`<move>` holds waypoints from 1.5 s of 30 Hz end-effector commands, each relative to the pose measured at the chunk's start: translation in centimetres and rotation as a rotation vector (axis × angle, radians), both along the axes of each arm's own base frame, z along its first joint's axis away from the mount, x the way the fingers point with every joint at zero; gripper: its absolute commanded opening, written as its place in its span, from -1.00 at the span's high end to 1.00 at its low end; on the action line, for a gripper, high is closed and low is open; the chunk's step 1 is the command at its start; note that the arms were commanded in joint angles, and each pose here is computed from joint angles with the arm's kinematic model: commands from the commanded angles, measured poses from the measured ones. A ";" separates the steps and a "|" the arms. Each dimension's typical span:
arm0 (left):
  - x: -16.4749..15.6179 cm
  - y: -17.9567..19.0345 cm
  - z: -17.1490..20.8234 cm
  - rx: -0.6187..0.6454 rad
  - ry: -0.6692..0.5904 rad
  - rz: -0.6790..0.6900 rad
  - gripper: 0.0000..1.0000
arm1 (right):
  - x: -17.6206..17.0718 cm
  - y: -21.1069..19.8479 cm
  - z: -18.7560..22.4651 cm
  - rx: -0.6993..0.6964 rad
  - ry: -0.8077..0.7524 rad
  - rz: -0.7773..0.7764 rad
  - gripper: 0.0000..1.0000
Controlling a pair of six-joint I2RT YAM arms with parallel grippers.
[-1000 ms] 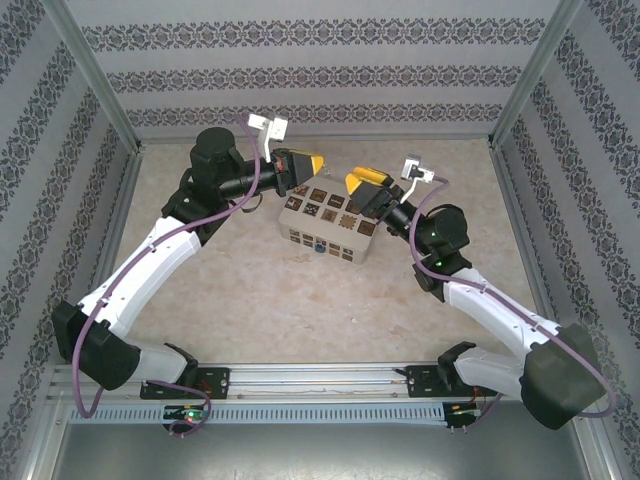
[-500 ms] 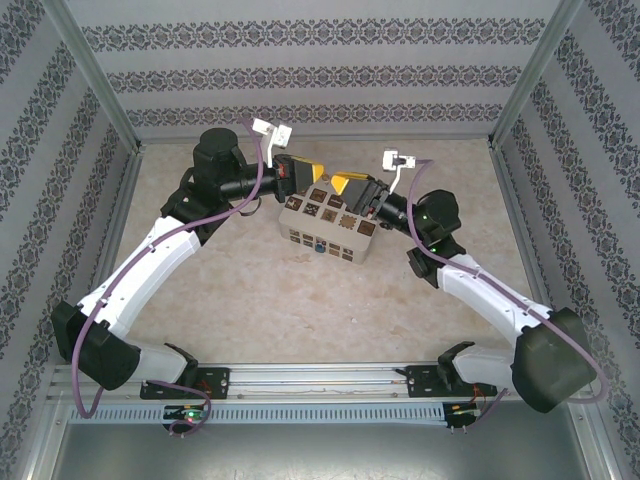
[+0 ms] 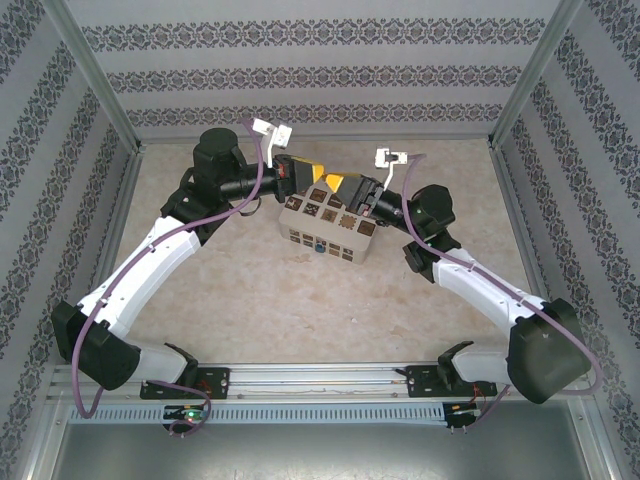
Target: Unlock the padlock with the key
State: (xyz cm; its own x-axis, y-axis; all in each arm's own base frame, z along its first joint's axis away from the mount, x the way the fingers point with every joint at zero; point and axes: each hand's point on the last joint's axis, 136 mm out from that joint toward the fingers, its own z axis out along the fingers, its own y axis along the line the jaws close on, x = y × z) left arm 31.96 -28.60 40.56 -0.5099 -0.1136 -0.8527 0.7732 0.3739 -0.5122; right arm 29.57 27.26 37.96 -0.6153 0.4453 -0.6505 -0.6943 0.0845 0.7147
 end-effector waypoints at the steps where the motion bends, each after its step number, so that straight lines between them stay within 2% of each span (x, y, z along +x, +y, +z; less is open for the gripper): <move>1: -0.7 0.0 1.6 -0.024 -0.048 -0.020 1.00 | -0.7 0.6 1.5 0.014 -0.045 0.035 0.36; 11: -0.5 -0.1 1.5 -0.023 -0.049 -0.018 1.00 | -0.7 1.1 1.4 0.009 -0.041 0.053 0.61; 16: -0.4 0.0 1.4 -0.020 -0.050 -0.013 1.00 | -0.7 1.0 1.2 0.005 -0.039 0.054 0.85; 23: -0.1 0.3 1.6 -0.023 -0.052 0.014 1.00 | -0.7 0.8 0.7 -0.008 -0.035 0.041 0.99; 28: 0.0 0.5 1.8 -0.030 -0.052 0.026 1.00 | -0.9 0.6 0.4 -0.029 -0.037 0.032 1.00; 32: 0.1 1.2 2.0 -0.039 -0.073 0.058 0.55 | -0.9 0.2 0.0 -0.060 -0.042 0.007 1.00; 37: 0.3 2.8 1.7 -0.025 -0.118 0.139 0.16 | -0.6 -0.6 -1.7 -0.142 -0.042 -0.046 1.00; 39: 0.4 3.6 1.1 -0.007 -0.145 0.181 0.04 | -0.3 -0.9 -2.9 -0.188 -0.031 -0.072 1.00; 42: 0.5 5.0 -0.3 0.034 -0.187 0.267 -0.31 | 0.2 -1.6 -5.4 -0.278 0.001 -0.119 1.00; 45: 0.6 6.4 -2.5 0.093 -0.200 0.338 -0.47 | 0.7 -2.2 -8.0 -0.353 0.035 -0.157 1.00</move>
State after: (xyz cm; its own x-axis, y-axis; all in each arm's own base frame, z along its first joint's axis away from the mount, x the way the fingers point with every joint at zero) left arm 31.64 -24.10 38.37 -0.3794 -0.1729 -0.9089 0.7170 0.5660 -0.4069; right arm 29.64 25.95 33.23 -0.5848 0.3370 -0.7379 -0.6657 0.3204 0.6739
